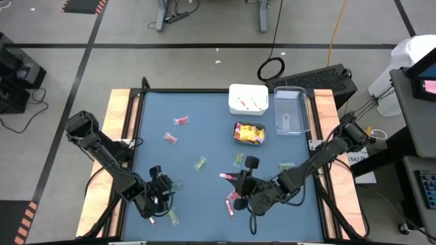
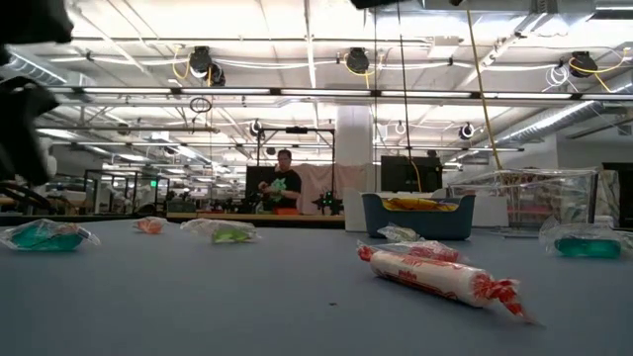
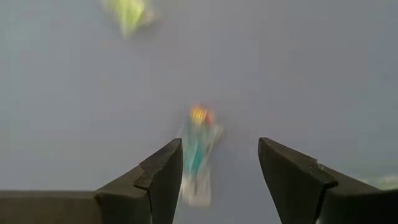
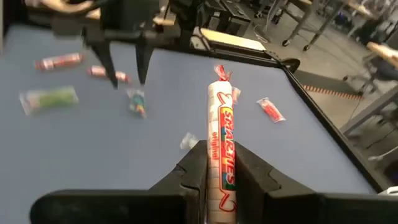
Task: Sort candy
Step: Put the center white candy into the white bin
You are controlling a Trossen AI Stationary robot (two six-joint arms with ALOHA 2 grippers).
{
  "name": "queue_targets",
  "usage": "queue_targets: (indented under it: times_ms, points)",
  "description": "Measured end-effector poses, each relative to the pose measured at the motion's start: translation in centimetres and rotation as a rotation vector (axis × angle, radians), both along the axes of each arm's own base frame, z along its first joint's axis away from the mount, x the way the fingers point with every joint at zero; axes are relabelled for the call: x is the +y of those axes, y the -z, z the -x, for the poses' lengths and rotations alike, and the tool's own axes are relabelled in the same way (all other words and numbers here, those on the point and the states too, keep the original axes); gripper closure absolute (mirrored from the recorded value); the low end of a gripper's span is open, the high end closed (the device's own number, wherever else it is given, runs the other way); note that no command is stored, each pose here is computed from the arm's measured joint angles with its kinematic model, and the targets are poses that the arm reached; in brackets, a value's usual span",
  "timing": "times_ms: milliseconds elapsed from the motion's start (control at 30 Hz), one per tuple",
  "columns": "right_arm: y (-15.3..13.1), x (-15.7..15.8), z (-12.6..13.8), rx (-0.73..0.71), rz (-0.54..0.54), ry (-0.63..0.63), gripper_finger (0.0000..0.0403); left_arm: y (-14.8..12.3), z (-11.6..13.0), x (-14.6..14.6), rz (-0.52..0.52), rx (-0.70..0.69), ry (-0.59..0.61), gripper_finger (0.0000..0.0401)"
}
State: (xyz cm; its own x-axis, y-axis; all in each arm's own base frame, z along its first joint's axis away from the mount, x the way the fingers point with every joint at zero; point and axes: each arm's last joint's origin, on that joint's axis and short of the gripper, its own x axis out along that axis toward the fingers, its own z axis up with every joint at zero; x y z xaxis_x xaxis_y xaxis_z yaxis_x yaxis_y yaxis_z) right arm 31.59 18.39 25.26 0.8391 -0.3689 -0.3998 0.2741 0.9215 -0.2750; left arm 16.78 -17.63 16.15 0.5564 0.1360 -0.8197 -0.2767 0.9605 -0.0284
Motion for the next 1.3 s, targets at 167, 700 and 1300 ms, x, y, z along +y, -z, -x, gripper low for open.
queue_targets:
  times_ms: [167,700,1300]
  points:
    - [1.5,0.3,-0.6,0.038,0.033,-0.004,0.0355,0.3,1.2,-0.2,0.066,0.095,-0.063,0.0187]
    - [2.2,-6.7,-2.8,0.153,0.227,0.246,0.0355,0.3,1.9,-0.8,0.087,0.073,-0.079,0.0187]
    - [1.9,-33.7,-0.6,0.468,-0.074,0.392,0.0355,0.2,2.1,-1.1,0.070,0.024,-0.069,0.0187]
